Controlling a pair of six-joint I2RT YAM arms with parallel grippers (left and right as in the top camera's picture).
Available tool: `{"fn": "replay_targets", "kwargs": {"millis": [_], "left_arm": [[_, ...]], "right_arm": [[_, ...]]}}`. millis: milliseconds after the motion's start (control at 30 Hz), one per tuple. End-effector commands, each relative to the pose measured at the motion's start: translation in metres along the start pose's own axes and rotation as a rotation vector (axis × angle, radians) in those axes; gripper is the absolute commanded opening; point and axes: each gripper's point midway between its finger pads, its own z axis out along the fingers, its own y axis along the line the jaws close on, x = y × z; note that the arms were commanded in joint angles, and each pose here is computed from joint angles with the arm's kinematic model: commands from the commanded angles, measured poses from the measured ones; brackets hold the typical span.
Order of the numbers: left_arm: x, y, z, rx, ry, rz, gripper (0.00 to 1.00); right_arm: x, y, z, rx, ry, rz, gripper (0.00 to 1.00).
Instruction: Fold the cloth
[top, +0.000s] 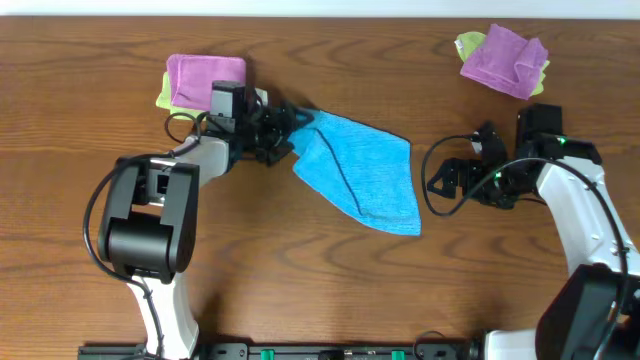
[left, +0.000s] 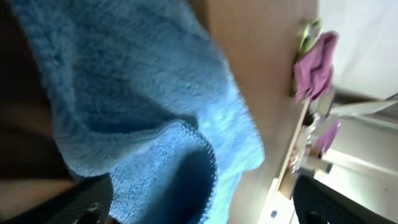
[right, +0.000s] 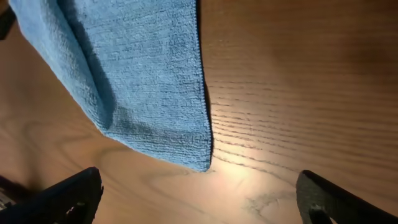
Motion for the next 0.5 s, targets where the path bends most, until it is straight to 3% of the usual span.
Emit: {"fn": "replay_targets", "kwargs": {"millis": [0, 300, 467], "left_arm": [[0.014, 0.003, 0.006, -0.012, 0.063, 0.106, 0.96], [0.046, 0.021, 0.01, -0.086, 0.168, 0.145, 0.94], [0.061, 0.027, 0.002, -0.097, 0.234, 0.162, 0.86]], "right_arm": [[0.002, 0.006, 0.0, -0.019, -0.001, -0.005, 0.99], [0.002, 0.006, 0.0, -0.02, -0.001, -0.005, 0.99], [0.002, 0.006, 0.0, -0.019, 0.0, -0.004, 0.99]]}}
